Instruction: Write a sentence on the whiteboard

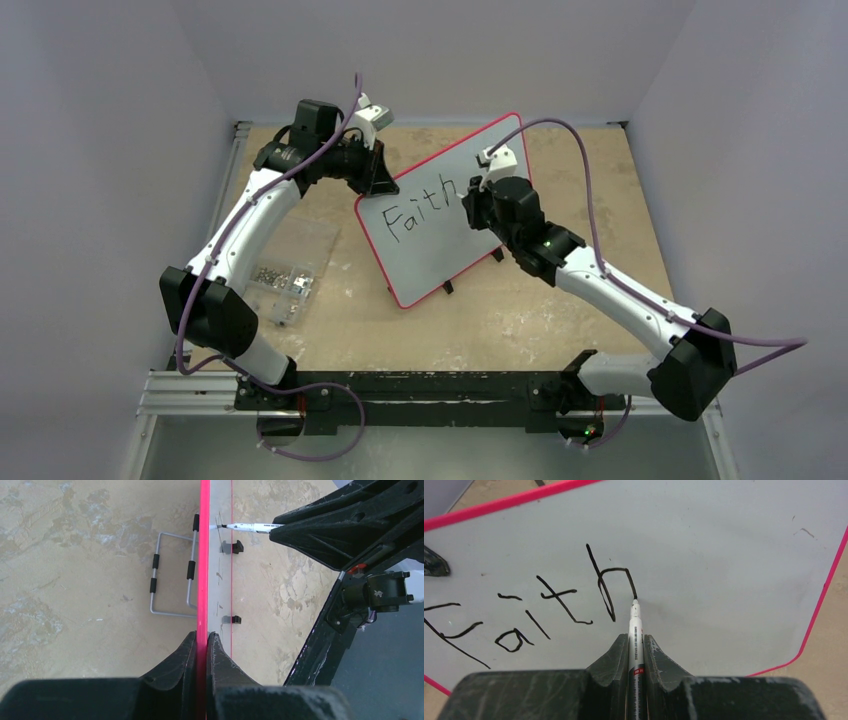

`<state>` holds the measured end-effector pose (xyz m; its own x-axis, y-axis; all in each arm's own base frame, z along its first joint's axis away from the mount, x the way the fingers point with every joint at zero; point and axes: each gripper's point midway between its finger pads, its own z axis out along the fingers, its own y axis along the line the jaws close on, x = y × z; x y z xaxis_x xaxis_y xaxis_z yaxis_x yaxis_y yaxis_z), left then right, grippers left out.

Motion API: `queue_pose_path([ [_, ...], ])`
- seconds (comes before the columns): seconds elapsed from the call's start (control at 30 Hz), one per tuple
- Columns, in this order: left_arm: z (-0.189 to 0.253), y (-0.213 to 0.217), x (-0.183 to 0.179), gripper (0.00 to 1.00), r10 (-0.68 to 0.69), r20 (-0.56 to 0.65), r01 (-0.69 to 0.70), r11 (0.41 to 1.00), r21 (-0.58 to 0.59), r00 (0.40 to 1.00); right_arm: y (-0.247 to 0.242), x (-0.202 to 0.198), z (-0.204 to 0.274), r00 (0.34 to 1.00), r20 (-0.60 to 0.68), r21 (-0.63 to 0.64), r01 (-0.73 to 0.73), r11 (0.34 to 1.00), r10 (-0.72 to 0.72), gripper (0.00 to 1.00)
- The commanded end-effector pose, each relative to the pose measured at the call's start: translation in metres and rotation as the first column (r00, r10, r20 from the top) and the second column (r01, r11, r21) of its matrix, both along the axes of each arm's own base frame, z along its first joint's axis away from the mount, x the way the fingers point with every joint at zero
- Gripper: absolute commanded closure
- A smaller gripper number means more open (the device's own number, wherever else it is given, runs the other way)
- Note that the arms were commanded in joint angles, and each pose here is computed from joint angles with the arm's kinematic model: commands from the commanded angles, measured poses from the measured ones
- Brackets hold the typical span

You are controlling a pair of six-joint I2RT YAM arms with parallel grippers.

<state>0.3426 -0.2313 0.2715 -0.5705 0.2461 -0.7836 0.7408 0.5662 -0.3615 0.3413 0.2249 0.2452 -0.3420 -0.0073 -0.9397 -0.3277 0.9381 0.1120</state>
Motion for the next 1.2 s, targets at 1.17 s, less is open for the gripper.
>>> queue_pose_path([
  [1.17,0.034,0.014,-0.002,1.0,0.058,0.159,-0.059,0.998,0.001,0.986,-0.04,-0.025,0.06,0.991,0.116,0.039,0.06,0.997,-0.064,1.0],
])
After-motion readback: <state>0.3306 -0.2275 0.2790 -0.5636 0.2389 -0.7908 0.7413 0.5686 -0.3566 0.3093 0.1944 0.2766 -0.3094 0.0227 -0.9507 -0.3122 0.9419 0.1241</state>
